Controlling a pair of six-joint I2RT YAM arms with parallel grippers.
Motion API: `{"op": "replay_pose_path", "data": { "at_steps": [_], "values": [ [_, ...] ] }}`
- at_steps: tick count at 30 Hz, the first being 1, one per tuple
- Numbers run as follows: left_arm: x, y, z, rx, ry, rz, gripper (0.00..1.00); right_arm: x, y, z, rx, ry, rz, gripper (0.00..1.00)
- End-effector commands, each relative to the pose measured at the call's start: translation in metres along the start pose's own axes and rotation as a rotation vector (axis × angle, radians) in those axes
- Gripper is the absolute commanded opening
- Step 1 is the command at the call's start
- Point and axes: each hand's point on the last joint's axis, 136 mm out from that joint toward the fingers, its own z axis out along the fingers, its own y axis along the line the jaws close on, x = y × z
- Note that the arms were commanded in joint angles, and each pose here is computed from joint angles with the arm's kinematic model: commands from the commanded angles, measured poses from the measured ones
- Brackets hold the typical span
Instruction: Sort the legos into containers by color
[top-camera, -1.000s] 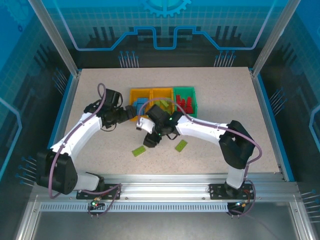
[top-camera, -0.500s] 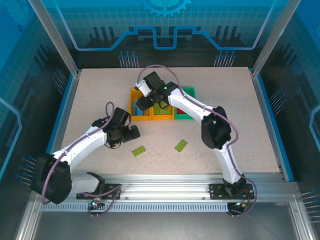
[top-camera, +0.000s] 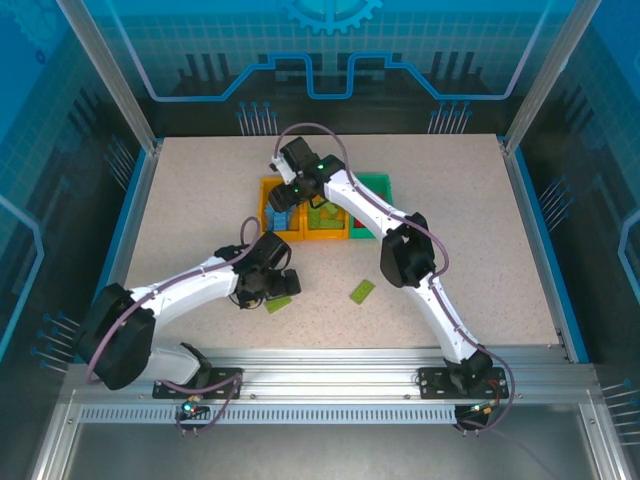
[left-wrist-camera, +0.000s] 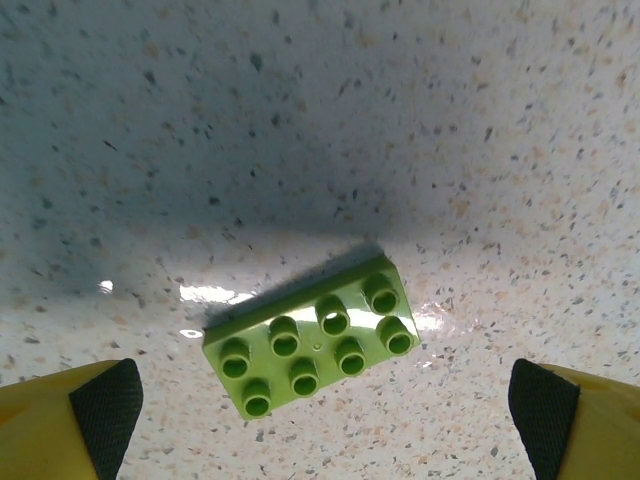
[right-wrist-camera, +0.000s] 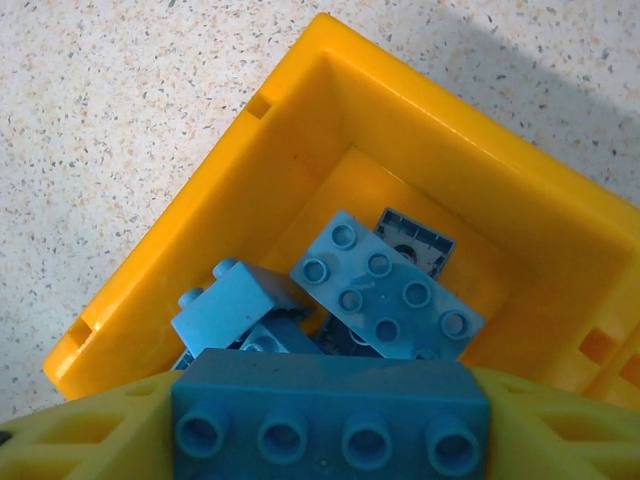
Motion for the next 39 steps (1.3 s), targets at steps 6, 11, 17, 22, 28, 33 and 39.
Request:
{"op": "replay_pose_path", "data": {
  "at_steps": [6,11,17,22,28,33,39],
  "values": [
    [0.017,0.006,0.019,-0.070,0.060,-0.018,0.99,-0.014,0.007,-0.022,-0.072,-0.028,0.051,0.88],
    [0.022,0.011,0.030,-0.092,0.083,-0.090,0.99,-0.025,0.014,-0.056,-0.089,-0.072,0.068,0.92],
    [0.021,0.008,0.032,-0.086,0.071,-0.182,0.99,-0.026,0.014,-0.100,-0.058,-0.126,0.075,0.92],
    [0.022,0.006,0.039,-0.069,0.073,-0.246,0.99,-0.009,-0.002,-0.127,-0.006,-0.163,0.097,0.92],
    [0.026,0.014,0.052,-0.096,0.082,-0.276,0.96,0.015,-0.029,-0.167,0.052,-0.228,0.140,0.93],
    [0.023,0.007,0.059,-0.064,0.076,-0.295,0.79,0.048,-0.058,-0.188,0.143,-0.232,0.169,0.95],
    [0.018,0.003,0.062,-0.074,0.064,-0.272,0.63,0.093,-0.091,-0.202,0.210,-0.210,0.243,0.96]
  ]
}}
